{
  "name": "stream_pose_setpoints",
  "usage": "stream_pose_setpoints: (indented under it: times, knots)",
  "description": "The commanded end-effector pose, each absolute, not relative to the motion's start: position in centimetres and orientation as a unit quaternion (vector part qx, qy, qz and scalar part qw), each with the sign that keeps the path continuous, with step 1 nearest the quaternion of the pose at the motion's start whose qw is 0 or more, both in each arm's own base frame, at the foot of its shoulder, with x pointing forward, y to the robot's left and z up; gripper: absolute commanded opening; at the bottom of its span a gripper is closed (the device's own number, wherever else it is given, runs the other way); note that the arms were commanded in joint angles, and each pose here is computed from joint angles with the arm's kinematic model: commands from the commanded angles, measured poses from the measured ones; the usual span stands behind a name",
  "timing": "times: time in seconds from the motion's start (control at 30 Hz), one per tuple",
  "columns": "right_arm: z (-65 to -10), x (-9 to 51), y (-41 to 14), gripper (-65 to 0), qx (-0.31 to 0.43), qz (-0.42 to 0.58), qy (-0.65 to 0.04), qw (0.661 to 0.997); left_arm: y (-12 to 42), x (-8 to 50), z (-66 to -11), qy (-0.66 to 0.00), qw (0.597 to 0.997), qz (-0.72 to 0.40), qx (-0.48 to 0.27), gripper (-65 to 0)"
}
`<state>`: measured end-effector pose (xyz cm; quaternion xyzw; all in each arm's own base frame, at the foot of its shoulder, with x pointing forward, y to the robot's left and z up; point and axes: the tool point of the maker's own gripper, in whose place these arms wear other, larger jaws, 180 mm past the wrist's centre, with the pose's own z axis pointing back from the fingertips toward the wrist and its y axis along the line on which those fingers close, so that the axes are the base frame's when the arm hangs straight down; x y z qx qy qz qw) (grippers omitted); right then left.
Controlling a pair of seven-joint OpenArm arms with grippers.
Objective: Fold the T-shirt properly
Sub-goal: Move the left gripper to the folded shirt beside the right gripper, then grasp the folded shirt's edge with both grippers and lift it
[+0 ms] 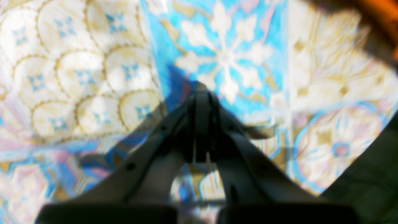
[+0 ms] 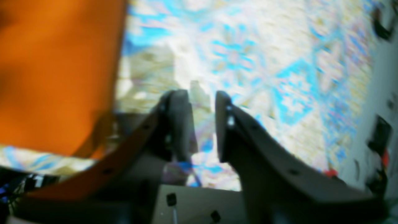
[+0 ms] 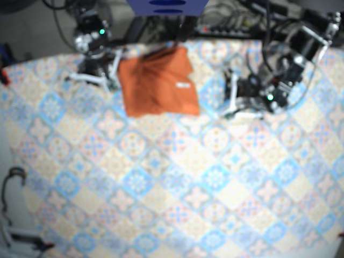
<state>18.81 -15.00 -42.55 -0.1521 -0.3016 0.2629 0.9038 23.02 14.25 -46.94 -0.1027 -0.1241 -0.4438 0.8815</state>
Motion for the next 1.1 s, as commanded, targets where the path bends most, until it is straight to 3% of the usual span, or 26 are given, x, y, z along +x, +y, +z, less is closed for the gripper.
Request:
stream_pose_setpoints:
  times: [0.0, 0.07, 0.57, 0.73, 1.07]
  knots:
    - [-42.0, 19.0, -14.9, -57.7, -0.155, 0.263, -0.311, 0.900, 15.7, 23.6, -46.1, -0.120, 0.878, -0.456, -0.077, -65.0]
    - [-42.1, 18.9, -14.3, -60.3, -0.148, 0.268, -0.311, 0.899, 15.2, 23.9, -45.4, -0.126, 0.870, -0.472, -0.064, -65.0]
    - [-42.1, 18.2, -6.9, -60.6, -0.076, 0.334, -0.332, 0.879, 13.9, 24.2, -44.5, -0.142, 0.855, -0.495, -0.059, -65.0]
    - [-41.7, 19.1, -6.6, -60.6, -0.075, 0.335, -0.342, 0.875, 10.3, 21.6, -43.7, -0.142, 0.805, -0.571, -0.075, -65.0]
    - [-42.9, 19.2, -6.9, -63.1, -0.080, 0.356, -0.307, 0.879, 5.8, 19.2, -45.2, -0.128, 0.707, -0.695, -0.031, -65.0]
